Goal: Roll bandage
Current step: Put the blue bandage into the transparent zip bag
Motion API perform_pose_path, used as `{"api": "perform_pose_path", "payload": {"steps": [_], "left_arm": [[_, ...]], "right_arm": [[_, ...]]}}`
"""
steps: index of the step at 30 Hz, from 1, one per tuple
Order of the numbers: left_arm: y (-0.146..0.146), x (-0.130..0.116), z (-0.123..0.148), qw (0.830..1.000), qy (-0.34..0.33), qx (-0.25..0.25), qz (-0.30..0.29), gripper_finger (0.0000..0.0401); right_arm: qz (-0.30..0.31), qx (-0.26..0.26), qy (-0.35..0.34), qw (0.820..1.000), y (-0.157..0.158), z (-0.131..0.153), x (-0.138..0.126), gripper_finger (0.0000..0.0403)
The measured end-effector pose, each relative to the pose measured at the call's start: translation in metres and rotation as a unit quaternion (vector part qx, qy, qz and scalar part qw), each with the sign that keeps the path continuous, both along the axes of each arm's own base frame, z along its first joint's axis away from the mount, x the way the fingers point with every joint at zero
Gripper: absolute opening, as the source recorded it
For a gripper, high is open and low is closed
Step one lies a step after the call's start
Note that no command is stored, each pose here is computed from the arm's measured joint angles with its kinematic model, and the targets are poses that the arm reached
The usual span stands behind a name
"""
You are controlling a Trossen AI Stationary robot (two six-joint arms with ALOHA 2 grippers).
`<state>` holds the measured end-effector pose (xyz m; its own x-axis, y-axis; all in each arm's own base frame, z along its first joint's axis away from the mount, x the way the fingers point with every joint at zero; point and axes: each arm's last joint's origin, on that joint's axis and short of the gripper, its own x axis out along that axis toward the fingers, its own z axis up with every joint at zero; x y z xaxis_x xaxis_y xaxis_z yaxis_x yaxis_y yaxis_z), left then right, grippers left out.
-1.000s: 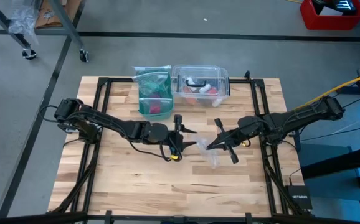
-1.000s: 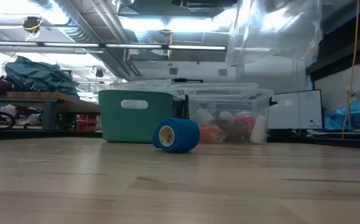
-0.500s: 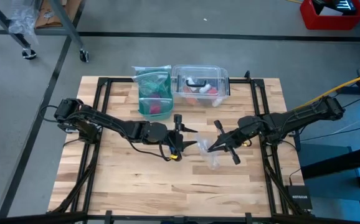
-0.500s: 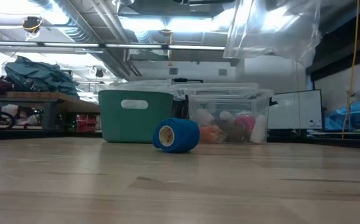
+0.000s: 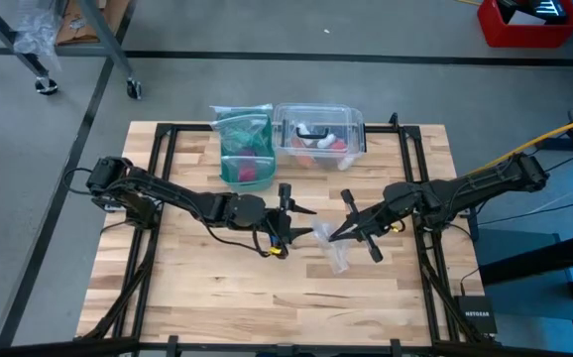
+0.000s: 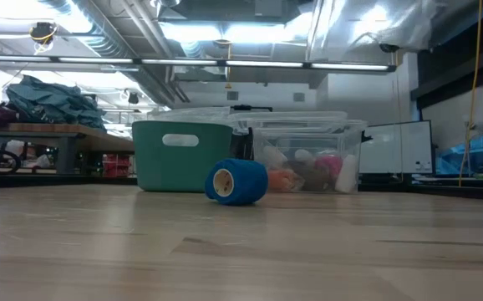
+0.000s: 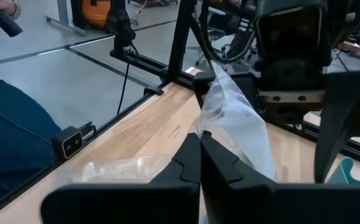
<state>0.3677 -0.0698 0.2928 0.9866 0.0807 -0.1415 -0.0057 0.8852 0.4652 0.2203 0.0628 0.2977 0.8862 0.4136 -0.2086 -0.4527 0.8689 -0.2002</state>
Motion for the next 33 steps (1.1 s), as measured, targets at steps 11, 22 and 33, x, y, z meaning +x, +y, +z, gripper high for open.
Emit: {"api": "perform_pose_path", "payload": {"steps": [11,22,33], "left_arm": [[0.003,-0.001,0.002,0.997,-0.012,0.009,0.08,0.0182],[-0.011,-0.003,0.01,0.995,-0.041,0.076,0.05,0.0182],[-0.011,-0.003,0.012,0.994,-0.046,0.094,0.028,0.0182]], "right_arm": [[0.02,0.01,0.004,1.0,0.001,0.0,-0.001,0.0001],[0.02,0.011,0.005,1.0,0.001,0.0,-0.001,0.0001],[0.038,0.017,-0.028,0.999,0.002,0.006,0.0,0.0001]]}}
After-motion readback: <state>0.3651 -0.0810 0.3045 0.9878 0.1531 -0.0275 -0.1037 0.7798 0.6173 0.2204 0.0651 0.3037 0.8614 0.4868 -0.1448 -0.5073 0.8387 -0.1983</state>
